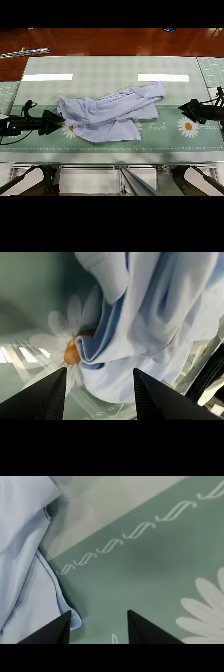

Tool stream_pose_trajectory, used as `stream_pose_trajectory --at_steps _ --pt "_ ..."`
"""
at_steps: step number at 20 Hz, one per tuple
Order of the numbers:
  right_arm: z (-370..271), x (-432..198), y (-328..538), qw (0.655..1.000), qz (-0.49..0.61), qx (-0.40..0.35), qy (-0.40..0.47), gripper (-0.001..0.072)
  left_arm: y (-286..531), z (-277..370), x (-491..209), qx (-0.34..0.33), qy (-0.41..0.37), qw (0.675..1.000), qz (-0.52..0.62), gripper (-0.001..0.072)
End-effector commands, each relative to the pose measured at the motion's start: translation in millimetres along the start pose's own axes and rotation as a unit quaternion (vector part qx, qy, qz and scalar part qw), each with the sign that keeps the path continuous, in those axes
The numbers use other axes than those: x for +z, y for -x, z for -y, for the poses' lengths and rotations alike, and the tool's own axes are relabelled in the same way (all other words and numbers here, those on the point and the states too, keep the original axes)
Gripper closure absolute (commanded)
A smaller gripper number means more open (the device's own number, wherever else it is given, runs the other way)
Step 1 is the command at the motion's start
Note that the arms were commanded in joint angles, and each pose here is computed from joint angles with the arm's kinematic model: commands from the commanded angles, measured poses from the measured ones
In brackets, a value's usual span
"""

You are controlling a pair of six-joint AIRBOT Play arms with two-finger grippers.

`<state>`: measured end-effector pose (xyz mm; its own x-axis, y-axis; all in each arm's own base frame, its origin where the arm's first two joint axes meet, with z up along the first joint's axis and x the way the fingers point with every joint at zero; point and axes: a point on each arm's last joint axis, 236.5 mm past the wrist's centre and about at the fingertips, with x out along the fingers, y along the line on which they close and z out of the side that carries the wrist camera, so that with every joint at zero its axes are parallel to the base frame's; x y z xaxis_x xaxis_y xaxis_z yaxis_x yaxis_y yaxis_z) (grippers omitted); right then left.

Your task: Fold the shirts.

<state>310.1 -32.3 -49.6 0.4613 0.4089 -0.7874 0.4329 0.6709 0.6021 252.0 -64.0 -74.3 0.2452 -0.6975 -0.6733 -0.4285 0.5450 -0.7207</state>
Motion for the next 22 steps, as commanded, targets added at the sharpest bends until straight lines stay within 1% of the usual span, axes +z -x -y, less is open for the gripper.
stream_pose_trajectory --at_steps 1,4,6,7,8,9,12,16,22 --pt "-0.8 -23.2 -7.3 1.0 -0.02 0.022 -0.001 0.0318 -22.3 1.0 -0.7 -0.008 0.001 1.0 0.016 0.0199" --pt "-1.6 -25.3 -7.2 0.999 -0.024 0.024 0.0 0.0318 -47.3 12.2 3.3 -0.01 0.003 1.0 0.021 0.0199" --pt "-1.6 -27.4 -7.1 0.999 -0.028 0.024 0.001 0.0318 -56.5 14.4 9.1 -0.001 -0.006 1.0 0.026 0.0202" --pt "-1.1 -27.9 -7.1 0.999 -0.03 0.023 0.002 0.0318 -57.5 16.4 12.4 0.0 -0.01 1.0 0.026 0.0276" --pt "0.2 -28.5 -7.2 0.999 -0.031 0.02 0.003 0.0318 -56.7 19.5 14.9 -0.002 -0.023 0.999 0.026 0.0567" --pt "1.6 -28.7 -7.1 0.999 -0.031 0.017 0.005 0.0318 -54.9 24.7 16.9 -0.006 -0.053 0.998 0.026 0.0689" --pt "7.5 -35.0 -12.3 0.999 -0.05 0.012 -0.003 0.0318 -49.0 41.2 20.5 -0.021 -0.076 0.997 0.019 0.0688" --pt "4.1 -46.1 -37.9 0.995 -0.091 0.027 -0.027 0.0318 -43.2 56.7 22.9 -0.035 -0.093 0.995 0.013 0.0688" --pt "-38.3 -36.5 -87.3 0.989 -0.141 0.044 -0.003 0.0318 -42.9 57.2 23.4 -0.035 -0.093 0.995 0.013 0.0688"
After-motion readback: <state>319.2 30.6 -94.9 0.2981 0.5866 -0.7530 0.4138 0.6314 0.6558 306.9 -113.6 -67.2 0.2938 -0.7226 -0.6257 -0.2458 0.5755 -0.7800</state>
